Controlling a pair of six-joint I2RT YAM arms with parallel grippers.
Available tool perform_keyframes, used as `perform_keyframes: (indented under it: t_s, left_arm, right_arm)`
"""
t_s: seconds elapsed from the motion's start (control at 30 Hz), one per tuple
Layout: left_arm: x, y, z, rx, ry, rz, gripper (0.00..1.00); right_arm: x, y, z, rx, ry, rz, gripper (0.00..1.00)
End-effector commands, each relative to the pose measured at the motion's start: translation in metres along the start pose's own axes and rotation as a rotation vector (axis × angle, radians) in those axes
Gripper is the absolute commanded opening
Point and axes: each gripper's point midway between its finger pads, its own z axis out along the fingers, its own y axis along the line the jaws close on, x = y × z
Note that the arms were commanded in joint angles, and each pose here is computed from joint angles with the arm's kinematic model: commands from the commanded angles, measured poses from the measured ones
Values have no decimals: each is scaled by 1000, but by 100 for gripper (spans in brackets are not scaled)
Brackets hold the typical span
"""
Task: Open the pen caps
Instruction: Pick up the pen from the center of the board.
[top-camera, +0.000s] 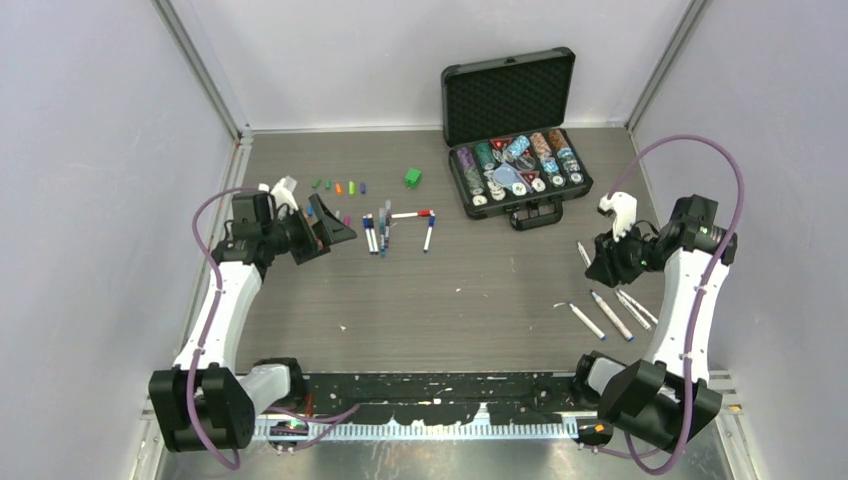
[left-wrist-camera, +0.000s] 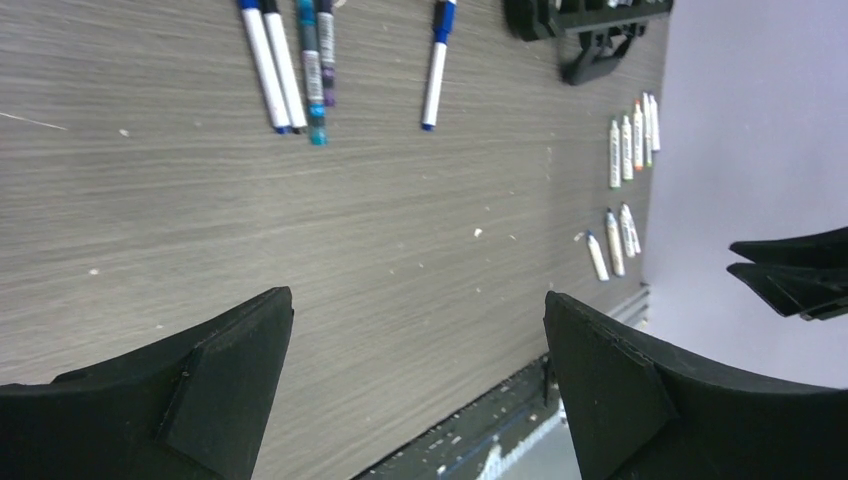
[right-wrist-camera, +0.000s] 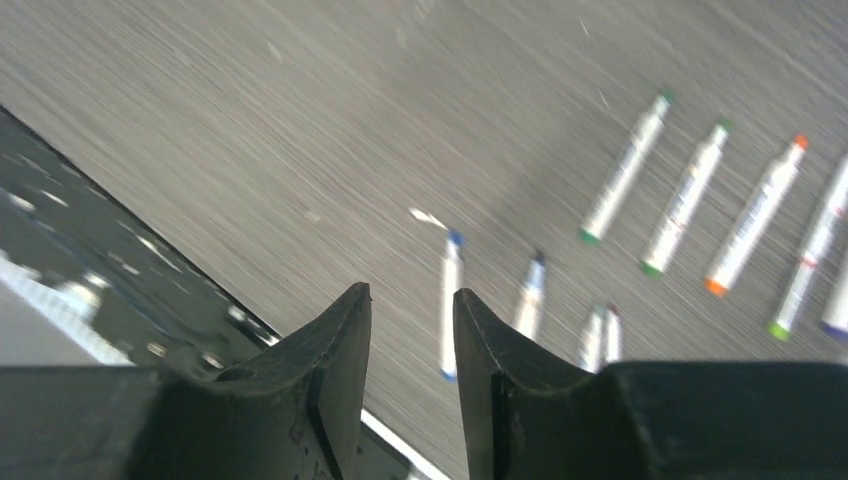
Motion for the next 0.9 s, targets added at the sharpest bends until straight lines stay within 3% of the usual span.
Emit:
perform_keyframes:
  t_s: [0.0, 0.13, 0.3, 0.53, 0.87]
  left_arm:
    - [0, -27, -7, 130, 6, -14, 100]
    - [10, -29, -9, 133, 24, -15, 100]
    - [34, -33, -4, 69, 64, 65, 99]
    - [44, -37, 4, -33, 50, 133, 99]
    - [54, -44, 14, -49, 63, 172, 99]
  right_arm:
    - [-66, 44, -11, -168, -307, 170, 43]
    - [-89, 66, -16, -306, -437, 230, 46]
    - [-91, 74, -10, -411, -474, 294, 47]
    - [-80, 76, -3, -408, -450, 306, 47]
    - [-76, 78, -3, -360, -450, 281, 48]
